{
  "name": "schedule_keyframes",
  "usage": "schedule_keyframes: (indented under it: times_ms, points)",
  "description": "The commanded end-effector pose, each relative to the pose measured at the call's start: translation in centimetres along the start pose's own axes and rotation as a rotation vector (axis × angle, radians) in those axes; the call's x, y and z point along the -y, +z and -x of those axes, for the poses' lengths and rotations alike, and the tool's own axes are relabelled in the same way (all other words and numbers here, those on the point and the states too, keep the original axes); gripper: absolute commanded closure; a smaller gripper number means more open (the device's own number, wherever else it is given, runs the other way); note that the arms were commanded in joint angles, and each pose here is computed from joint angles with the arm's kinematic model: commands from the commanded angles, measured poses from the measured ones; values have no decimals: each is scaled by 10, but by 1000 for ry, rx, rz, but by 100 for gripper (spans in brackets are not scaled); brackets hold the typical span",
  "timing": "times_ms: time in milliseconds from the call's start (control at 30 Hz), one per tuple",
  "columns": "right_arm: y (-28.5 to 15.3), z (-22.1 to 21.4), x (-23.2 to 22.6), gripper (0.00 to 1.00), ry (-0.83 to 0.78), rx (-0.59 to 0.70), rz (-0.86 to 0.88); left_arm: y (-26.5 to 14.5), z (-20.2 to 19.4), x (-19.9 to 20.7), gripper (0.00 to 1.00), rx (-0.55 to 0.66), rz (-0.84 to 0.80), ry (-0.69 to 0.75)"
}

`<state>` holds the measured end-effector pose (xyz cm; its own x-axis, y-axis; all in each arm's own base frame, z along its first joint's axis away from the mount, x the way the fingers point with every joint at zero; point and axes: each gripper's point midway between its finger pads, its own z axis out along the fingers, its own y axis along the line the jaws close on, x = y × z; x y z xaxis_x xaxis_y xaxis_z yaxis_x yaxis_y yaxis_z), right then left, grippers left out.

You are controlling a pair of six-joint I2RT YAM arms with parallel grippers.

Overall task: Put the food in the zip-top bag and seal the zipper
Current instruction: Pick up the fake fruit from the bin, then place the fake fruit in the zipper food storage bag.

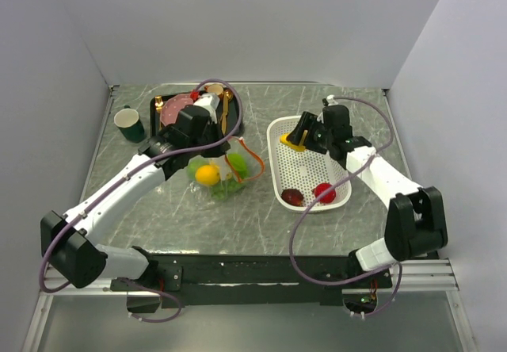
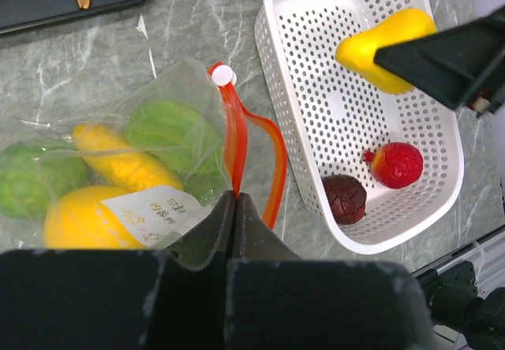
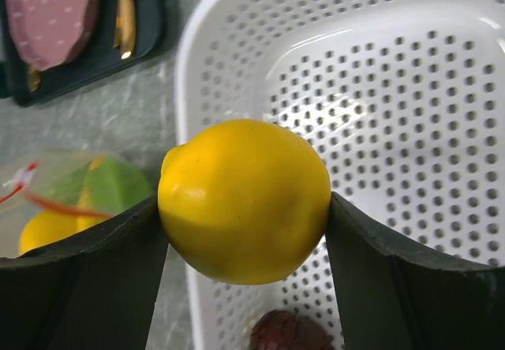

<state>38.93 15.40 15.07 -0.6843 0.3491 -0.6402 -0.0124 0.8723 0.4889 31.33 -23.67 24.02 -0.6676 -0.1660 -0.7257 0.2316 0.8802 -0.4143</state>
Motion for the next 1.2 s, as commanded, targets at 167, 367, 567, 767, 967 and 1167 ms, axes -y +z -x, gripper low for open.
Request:
schedule_keyframes:
  times_ms: [167,367,567,767,967,1167]
  points:
    - [-44,-20,-77,70,-38,-20,201,1,20,19,99,52,-69,-23]
    - [-50,-43,-116,68,-67,-78,284,0,23,20,99,53,-70,-32]
    - [-43,-62,-143,68,-82,-138,344,-4,27,25,99,58,-85,-24]
    - [-28,-70,-188,67,-99,-186,419,-10,31,27,99,71,-93,-26]
    - [-15,-95,-226,43,-117,-253,477,-16,33,28,99,75,-96,-27]
    - [-11,-106,-216,17,-113,-266,471,-33,41,18,99,138,-57,-31]
